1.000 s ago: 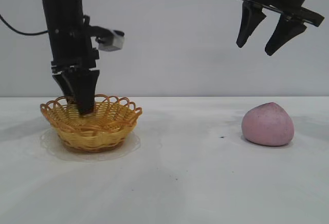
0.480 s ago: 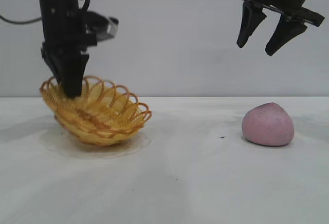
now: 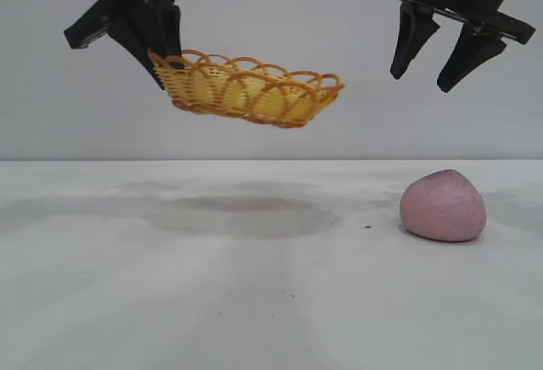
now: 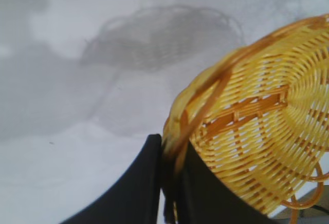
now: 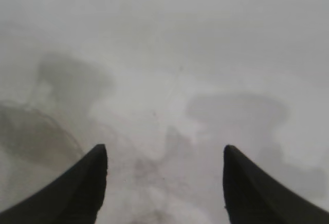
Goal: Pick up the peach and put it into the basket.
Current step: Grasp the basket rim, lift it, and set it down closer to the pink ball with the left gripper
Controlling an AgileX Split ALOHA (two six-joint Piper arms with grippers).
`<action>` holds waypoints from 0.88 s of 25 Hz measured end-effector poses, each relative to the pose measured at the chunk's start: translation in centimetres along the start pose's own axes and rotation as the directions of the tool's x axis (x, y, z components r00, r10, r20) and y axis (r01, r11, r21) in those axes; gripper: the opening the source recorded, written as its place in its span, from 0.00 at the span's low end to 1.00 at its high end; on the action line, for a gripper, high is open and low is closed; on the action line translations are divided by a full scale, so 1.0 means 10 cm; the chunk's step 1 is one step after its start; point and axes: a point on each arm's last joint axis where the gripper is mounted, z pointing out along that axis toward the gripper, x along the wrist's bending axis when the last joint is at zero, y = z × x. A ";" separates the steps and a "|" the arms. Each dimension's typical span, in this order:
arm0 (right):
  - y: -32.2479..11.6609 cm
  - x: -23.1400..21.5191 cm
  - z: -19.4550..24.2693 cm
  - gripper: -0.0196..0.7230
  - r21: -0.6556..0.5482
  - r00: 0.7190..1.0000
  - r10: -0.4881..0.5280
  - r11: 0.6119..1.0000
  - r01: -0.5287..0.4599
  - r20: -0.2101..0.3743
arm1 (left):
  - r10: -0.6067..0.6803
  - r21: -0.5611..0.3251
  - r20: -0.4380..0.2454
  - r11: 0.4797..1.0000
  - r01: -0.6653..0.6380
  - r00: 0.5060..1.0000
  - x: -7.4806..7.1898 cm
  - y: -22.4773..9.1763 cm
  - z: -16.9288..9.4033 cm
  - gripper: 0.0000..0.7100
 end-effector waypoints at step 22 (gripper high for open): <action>0.01 0.00 0.00 0.64 -0.006 1.000 0.001 1.000 -0.001 0.001 | -0.268 -0.130 0.070 0.953 0.275 0.961 0.06 -0.63 0.89 0.00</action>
